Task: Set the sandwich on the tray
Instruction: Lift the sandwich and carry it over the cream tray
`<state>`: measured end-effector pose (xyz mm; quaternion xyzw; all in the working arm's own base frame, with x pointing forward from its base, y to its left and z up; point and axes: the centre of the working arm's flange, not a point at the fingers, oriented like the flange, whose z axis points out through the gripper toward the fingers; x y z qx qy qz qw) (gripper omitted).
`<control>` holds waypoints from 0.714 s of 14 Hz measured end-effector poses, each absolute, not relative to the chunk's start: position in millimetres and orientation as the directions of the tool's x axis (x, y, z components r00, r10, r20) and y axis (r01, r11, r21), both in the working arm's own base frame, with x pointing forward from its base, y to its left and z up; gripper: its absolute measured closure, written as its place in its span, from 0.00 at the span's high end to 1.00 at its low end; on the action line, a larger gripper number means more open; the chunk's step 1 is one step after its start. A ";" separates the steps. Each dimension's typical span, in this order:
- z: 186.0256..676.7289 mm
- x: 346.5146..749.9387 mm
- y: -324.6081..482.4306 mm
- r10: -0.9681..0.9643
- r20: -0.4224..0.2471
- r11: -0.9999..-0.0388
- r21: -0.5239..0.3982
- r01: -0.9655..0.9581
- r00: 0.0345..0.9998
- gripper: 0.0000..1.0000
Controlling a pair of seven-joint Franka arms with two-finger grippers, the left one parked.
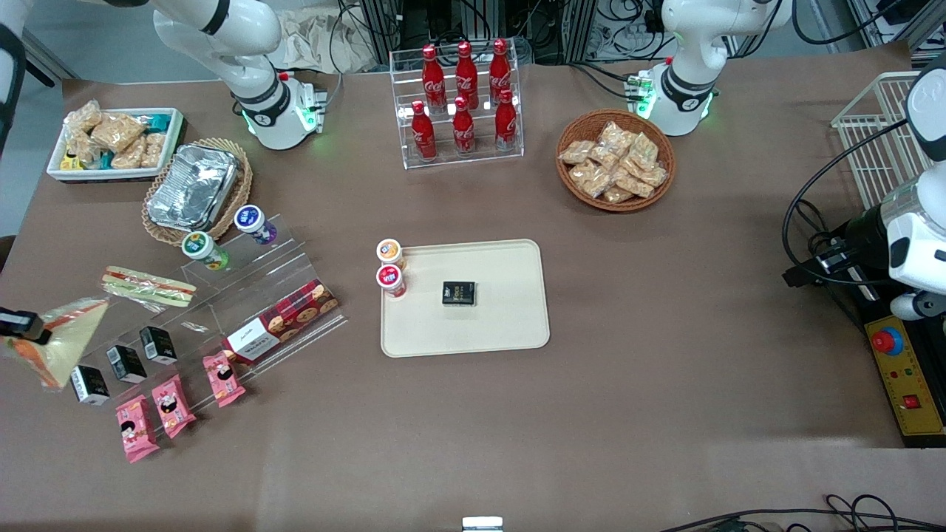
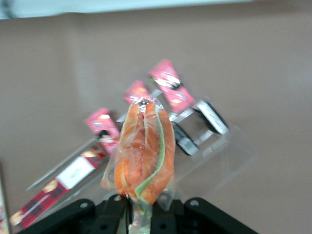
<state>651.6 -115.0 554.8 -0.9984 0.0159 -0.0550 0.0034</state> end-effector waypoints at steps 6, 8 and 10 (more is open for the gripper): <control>585.0 650.5 44.8 0.526 0.175 -0.843 -0.018 0.537 0.832 0.16; 584.5 641.9 111.3 0.669 0.178 -0.732 -0.013 0.681 0.722 0.16; 573.0 632.0 170.0 0.765 0.164 -0.629 -0.017 0.777 0.622 0.16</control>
